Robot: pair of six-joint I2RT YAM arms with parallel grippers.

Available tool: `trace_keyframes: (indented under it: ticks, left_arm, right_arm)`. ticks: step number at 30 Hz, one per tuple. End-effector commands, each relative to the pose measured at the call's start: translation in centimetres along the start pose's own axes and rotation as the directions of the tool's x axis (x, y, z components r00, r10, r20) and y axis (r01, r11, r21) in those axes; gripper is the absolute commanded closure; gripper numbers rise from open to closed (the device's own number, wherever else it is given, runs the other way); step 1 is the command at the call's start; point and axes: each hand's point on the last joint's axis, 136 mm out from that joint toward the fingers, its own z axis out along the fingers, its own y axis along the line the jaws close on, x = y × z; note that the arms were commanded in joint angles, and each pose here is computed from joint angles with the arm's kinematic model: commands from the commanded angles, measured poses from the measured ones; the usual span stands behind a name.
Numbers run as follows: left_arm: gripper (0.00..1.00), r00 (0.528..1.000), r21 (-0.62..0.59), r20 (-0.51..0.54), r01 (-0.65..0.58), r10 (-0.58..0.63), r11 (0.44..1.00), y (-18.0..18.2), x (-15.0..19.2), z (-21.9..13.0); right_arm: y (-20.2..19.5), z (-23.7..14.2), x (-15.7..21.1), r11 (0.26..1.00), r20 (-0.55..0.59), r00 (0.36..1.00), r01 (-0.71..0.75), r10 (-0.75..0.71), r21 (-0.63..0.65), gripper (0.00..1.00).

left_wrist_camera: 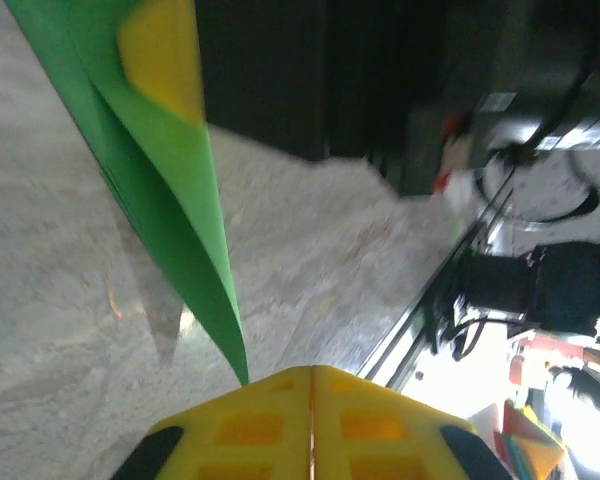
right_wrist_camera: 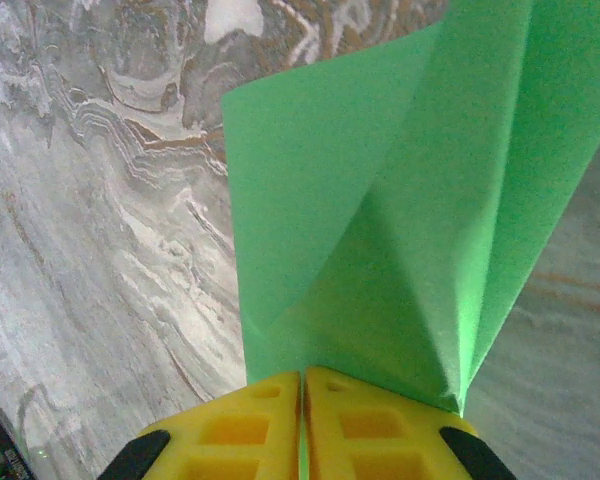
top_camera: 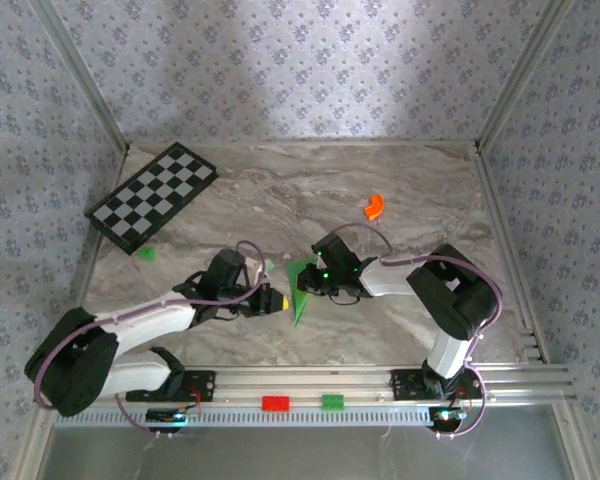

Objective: Fold a paper plane with a square sheet of paper (pick it up from the middle)

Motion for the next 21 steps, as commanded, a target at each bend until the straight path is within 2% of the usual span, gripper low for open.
trace_keyframes:
  ticks: [1,4,8,13,21]
  left_arm:
    - [0.96,0.999,-0.02,0.013,0.042,-0.041,0.999,0.6,-0.7,-0.5]
    - [1.0,0.999,0.026,-0.015,0.041,-0.041,0.999,-0.5,-1.3,0.0]
    - [1.0,0.997,0.101,-0.061,0.048,-0.042,0.994,-1.9,-1.9,1.4]
    - [1.0,0.991,0.108,-0.128,0.046,-0.032,0.993,-2.2,-1.6,3.4]
    - [1.0,0.983,0.109,-0.173,0.081,-0.061,0.991,-1.2,-1.6,5.7]
  right_arm:
    - [-4.4,0.0,3.2,0.983,-0.05,0.995,-0.074,0.083,0.168,0.88]
    - [-4.6,-0.1,3.4,0.979,-0.026,0.995,-0.09,0.096,0.183,0.88]
    - [-4.5,-0.1,3.5,0.979,0.004,0.992,-0.122,0.123,0.162,0.88]
    - [-4.5,0.0,3.7,0.98,0.004,0.992,-0.125,0.126,0.156,0.88]
    - [-4.9,0.0,4.0,0.978,-0.008,0.992,-0.125,0.129,0.165,0.89]
